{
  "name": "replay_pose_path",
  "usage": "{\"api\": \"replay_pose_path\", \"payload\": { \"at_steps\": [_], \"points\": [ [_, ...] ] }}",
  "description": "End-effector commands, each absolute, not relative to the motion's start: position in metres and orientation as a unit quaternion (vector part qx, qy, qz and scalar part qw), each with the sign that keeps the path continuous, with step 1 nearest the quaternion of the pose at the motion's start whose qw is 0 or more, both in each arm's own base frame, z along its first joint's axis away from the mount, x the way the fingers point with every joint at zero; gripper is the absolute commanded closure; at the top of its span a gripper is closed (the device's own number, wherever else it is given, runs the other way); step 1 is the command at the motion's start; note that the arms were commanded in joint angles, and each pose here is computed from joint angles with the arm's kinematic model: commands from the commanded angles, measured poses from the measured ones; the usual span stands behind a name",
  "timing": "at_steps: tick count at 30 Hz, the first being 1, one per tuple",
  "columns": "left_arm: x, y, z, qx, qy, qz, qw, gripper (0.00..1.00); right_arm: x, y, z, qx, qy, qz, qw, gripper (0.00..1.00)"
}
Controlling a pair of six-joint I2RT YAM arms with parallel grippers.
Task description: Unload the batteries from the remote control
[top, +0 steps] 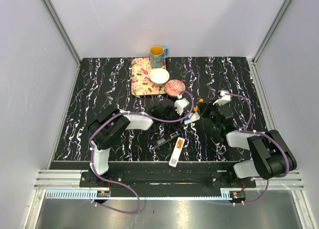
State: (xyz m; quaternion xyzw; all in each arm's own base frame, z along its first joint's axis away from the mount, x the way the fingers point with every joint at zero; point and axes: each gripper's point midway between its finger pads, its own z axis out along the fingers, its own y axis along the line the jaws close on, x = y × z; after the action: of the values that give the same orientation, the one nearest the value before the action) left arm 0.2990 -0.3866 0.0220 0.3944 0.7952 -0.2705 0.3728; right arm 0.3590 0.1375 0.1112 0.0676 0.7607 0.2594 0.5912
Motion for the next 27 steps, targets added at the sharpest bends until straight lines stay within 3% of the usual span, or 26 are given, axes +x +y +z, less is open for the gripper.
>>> {"api": "replay_pose_path", "payload": {
  "at_steps": [1, 27],
  "points": [
    [0.260, -0.380, -0.013, 0.412, 0.820, -0.272, 0.291, 0.60, 0.367, 0.137, 0.109, 0.053, 0.765, 0.242, 0.594, 1.00],
    [0.261, -0.380, -0.021, 0.418, 0.821, -0.266, 0.285, 0.61, 0.372, 0.145, 0.096, 0.053, 0.770, 0.258, 0.581, 1.00]
  ]
}}
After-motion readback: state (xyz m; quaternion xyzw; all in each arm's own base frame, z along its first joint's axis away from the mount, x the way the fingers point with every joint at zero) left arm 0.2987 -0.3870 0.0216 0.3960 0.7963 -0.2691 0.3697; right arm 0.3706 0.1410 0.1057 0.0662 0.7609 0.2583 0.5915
